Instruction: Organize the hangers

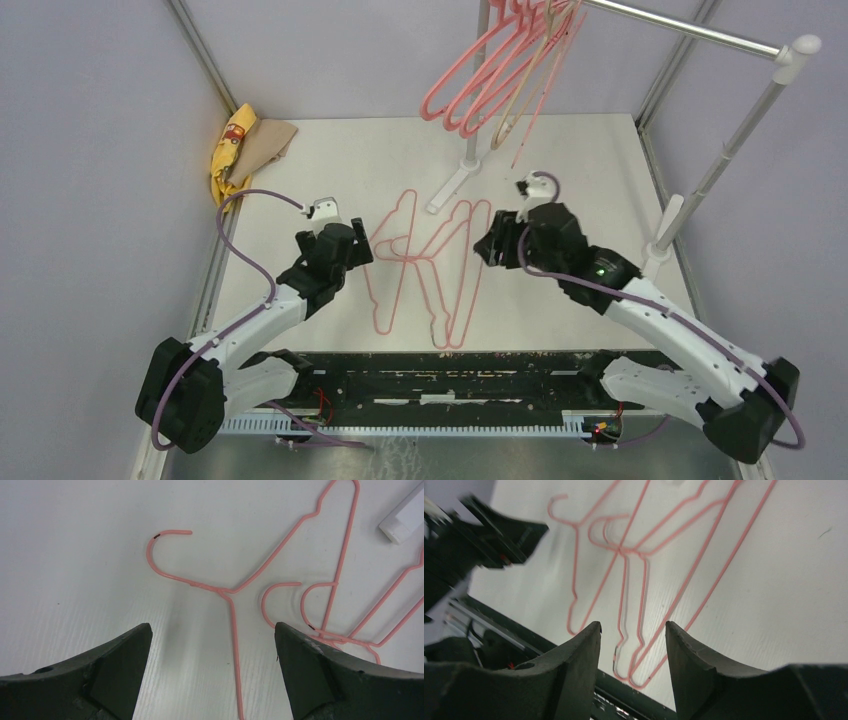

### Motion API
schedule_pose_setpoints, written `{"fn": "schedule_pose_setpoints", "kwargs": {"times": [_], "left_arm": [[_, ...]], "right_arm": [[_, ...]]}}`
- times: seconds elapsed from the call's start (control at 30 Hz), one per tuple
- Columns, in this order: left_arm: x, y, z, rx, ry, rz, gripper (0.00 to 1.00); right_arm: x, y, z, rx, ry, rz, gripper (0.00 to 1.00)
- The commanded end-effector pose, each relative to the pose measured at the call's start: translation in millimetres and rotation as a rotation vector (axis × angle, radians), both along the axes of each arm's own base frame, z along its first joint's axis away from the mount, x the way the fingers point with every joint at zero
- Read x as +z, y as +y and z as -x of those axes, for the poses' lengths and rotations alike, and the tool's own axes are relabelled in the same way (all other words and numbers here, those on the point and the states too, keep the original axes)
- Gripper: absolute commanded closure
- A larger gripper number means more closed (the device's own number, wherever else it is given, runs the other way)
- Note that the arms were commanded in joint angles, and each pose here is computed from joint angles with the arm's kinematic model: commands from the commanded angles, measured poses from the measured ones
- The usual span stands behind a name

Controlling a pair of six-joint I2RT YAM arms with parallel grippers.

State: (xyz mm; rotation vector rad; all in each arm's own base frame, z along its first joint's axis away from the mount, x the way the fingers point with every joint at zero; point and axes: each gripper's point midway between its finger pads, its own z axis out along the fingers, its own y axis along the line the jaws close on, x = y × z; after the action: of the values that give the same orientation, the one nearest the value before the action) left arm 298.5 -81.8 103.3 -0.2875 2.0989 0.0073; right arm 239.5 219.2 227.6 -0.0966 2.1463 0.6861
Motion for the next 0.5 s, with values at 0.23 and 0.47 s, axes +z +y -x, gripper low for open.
{"fn": "schedule_pose_setpoints", "kwargs": {"times": [0.23, 0.47], "left_arm": [[10, 0, -2, 0.036, -0.038, 0.041, 0.01], [10, 3, 1, 0.048, -0.039, 0.047, 0.01]], "right_arm": [[-104, 124, 10, 0.247, 0.083, 0.315, 0.46], [-139, 160, -12, 0.264, 0.105, 0.382, 0.46]]}}
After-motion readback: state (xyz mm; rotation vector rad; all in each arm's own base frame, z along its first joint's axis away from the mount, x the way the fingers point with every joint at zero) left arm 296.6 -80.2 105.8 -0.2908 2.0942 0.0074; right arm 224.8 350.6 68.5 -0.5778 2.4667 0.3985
